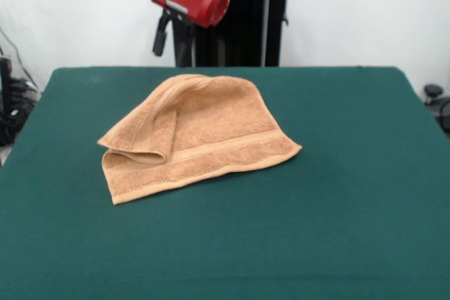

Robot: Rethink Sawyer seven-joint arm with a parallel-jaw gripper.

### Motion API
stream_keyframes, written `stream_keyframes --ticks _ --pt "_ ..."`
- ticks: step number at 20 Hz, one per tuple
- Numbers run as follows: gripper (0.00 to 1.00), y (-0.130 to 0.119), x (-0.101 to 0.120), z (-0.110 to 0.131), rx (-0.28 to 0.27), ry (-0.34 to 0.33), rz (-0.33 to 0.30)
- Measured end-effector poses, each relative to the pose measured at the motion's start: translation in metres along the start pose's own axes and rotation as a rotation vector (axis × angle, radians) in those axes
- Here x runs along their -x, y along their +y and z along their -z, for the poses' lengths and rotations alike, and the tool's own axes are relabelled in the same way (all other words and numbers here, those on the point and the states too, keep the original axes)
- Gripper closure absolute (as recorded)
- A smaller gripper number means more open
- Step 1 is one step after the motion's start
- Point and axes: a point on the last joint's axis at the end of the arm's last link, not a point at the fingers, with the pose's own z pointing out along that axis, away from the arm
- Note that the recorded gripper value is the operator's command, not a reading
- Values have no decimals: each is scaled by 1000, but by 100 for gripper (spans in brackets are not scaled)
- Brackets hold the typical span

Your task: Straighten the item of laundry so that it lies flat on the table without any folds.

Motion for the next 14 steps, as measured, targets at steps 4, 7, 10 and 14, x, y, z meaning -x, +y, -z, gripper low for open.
stream_keyframes --ticks 4,7,10,14 --pt "0 2 -7 -14 15 -18 8" --pt "0 3 -12 -18 14 -15 14" --pt "0 6 -18 -20 7 -8 25" --pt "0 10 -28 -25 -3 4 42"
